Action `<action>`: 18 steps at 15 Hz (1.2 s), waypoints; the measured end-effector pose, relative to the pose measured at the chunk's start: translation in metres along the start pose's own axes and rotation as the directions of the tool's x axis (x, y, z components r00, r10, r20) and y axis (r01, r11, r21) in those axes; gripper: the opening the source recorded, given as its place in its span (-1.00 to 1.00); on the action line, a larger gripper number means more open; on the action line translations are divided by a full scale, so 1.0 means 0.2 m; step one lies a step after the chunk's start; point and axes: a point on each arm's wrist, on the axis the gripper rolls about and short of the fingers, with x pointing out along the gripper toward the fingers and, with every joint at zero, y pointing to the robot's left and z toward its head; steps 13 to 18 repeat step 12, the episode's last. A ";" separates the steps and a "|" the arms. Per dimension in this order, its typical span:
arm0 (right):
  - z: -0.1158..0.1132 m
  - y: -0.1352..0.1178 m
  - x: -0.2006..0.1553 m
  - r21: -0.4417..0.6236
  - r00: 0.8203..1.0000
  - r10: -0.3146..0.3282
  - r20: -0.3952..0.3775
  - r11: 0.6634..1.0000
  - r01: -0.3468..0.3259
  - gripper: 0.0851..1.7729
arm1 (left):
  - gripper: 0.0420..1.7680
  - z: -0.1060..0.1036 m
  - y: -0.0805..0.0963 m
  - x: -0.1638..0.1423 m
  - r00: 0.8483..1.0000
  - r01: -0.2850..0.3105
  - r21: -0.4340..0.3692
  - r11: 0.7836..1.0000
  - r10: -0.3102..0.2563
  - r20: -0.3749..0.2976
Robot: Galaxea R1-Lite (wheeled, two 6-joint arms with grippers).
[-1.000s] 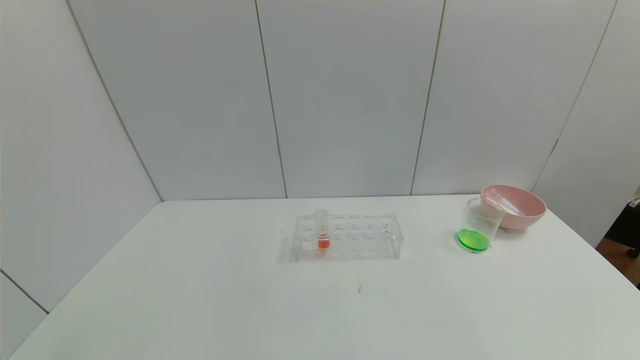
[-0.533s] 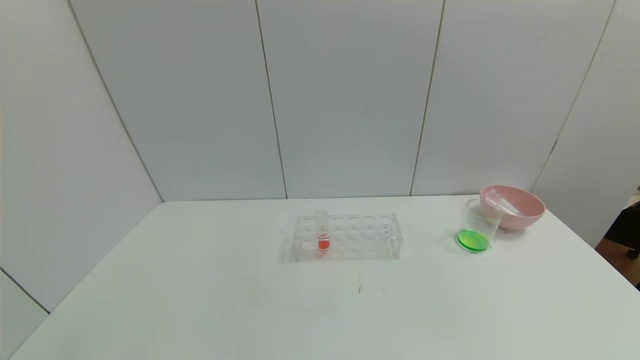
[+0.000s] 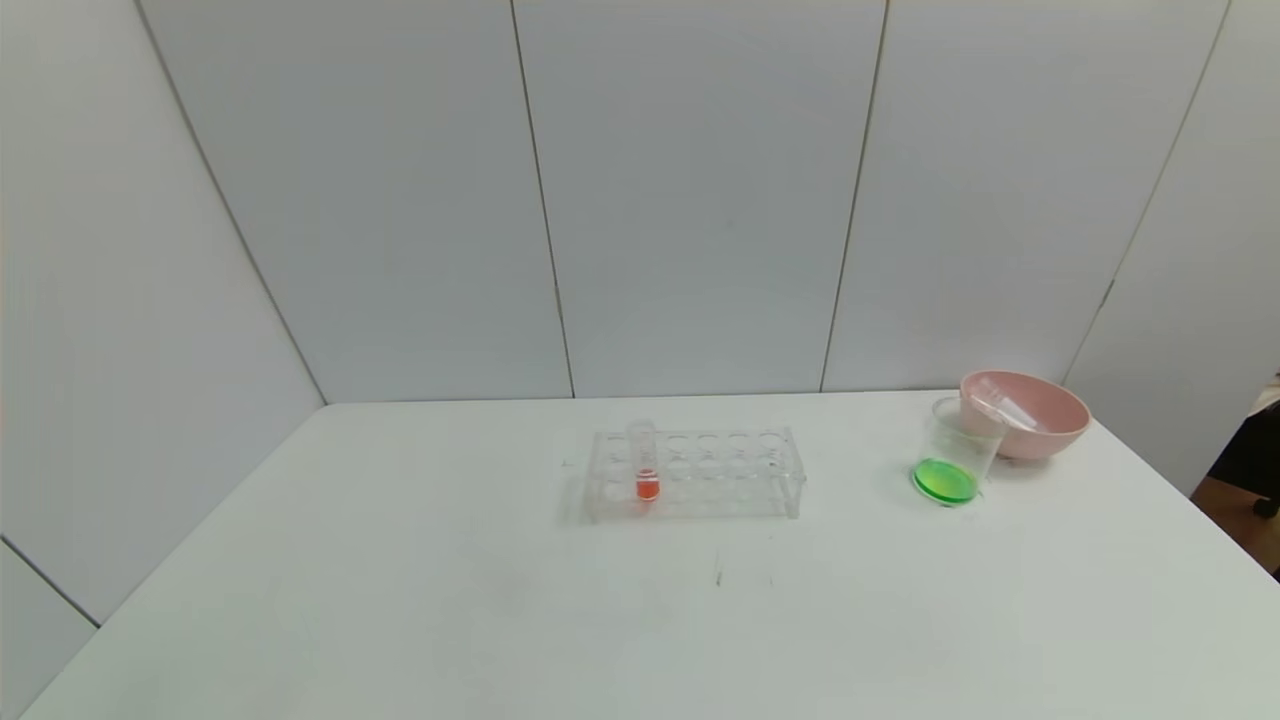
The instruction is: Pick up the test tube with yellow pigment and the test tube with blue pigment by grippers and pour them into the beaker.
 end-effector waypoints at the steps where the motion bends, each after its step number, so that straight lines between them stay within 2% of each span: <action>1: -0.05 0.00 -0.01 -0.009 0.999 -0.034 0.012 0.999 0.034 0.91 | 1.00 0.00 0.00 0.00 1.000 0.000 0.000 1.000 0.000 0.000; 2: -0.14 0.00 -0.02 -0.017 0.999 -0.054 -0.007 0.998 0.054 0.91 | 1.00 0.00 0.00 0.00 1.000 0.000 0.000 1.000 0.000 0.000; 4: -0.36 0.02 -0.03 -0.025 0.990 -0.060 -0.130 0.998 0.057 0.91 | 1.00 0.00 0.00 0.00 1.000 0.000 0.000 1.000 0.000 0.000; 5: -0.49 0.02 -0.04 -0.024 0.967 -0.058 -0.248 0.998 0.054 0.91 | 1.00 0.00 0.00 0.00 1.000 0.000 0.000 1.000 0.000 0.000; 6: -0.60 0.03 -0.07 -0.018 0.921 -0.046 -0.388 0.999 0.043 0.91 | 1.00 0.00 0.00 0.00 1.000 0.000 0.000 1.000 0.000 0.000; 7: -0.67 0.04 -0.10 -0.002 0.871 -0.015 -0.492 1.000 0.016 0.91 | 1.00 0.00 0.00 0.00 1.000 0.000 0.000 1.000 0.000 -0.001; 8: -0.71 0.05 -0.12 0.021 0.838 0.022 -0.545 1.000 -0.013 0.91 | 1.00 0.00 0.00 0.00 1.000 0.000 0.000 1.000 0.000 0.000; 18: -0.72 0.05 -0.12 0.031 0.834 0.034 -0.550 0.999 -0.020 0.92 | 1.00 0.00 0.00 0.00 1.000 0.000 0.000 1.000 0.000 0.000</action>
